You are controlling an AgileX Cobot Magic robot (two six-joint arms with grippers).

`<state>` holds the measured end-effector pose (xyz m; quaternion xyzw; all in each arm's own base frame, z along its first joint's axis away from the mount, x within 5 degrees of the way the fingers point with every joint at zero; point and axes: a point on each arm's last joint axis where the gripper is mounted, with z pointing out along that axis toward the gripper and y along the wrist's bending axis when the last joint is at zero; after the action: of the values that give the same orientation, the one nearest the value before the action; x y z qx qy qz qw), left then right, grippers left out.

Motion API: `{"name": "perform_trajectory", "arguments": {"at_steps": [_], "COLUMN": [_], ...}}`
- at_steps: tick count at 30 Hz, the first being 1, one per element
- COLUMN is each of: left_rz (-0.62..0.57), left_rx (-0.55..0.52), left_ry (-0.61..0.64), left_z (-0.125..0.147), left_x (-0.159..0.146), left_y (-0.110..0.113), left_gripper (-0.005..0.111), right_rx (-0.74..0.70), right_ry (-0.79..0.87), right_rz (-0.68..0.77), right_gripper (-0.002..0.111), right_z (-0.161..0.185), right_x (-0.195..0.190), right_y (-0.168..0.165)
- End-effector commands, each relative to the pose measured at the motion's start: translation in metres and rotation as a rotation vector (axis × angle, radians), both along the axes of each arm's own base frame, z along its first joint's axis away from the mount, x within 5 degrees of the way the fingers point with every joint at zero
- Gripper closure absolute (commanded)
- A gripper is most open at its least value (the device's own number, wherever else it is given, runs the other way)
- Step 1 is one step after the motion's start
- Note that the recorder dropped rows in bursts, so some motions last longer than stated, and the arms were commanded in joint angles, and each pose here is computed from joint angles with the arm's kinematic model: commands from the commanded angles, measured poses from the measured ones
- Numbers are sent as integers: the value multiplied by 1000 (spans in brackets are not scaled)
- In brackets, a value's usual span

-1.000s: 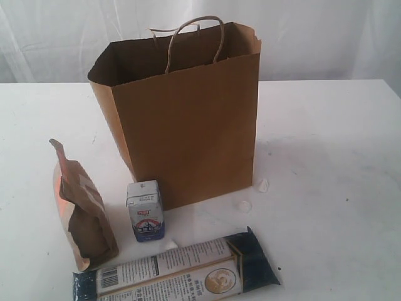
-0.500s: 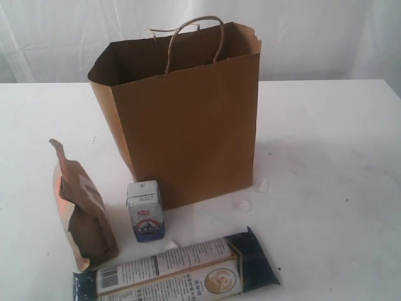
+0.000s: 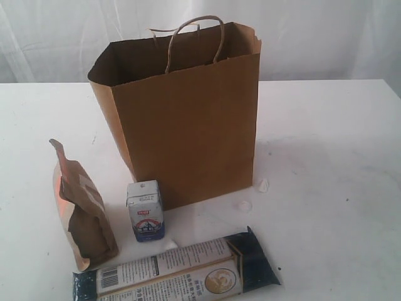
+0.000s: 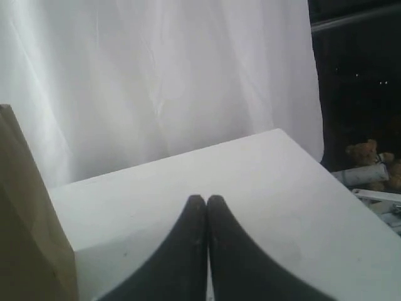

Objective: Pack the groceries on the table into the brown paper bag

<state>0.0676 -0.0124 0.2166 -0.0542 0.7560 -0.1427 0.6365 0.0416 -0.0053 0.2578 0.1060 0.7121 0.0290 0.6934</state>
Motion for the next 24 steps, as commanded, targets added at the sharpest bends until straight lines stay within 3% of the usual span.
{"name": "perform_trajectory", "arguments": {"at_steps": [1,4,8,11,15,18,19,21,22,24], "left_rz": [103,193,325,384,370,264,195,8,-128,-274], "left_rx": [-157,-166,-202,-223,-207,-17,126,314,369,410], "left_ry": [-126,-265,-492,-654,-730,-622,-549,-383,-262,-100], "left_z": [11,23,46,82,141,185,202,215,216,218], "left_x": [2,1,-5,-12,-10,8,21,44,57,81], "left_y": [8,17,31,37,36,23,15,-2,-13,-23], "left_gripper": [107,107,107,107,107,107,107,107,107,107], "right_rx": [-71,-48,-46,-46,-29,-14,-15,-7,10,56], "right_ry": [40,166,175,175,160,130,120,105,91,78], "right_rz": [-30,-44,-41,-41,-35,-27,-26,-22,-17,-10], "right_gripper": [108,108,108,108,108,108,108,108,108,108], "right_z": [-13,-30,-37,-37,-36,-34,-33,-31,-30,-30], "right_x": [4,4,6,6,6,7,7,7,7,7], "right_y": [-3,-5,-5,-5,-4,-3,-3,-3,-2,-1]}}
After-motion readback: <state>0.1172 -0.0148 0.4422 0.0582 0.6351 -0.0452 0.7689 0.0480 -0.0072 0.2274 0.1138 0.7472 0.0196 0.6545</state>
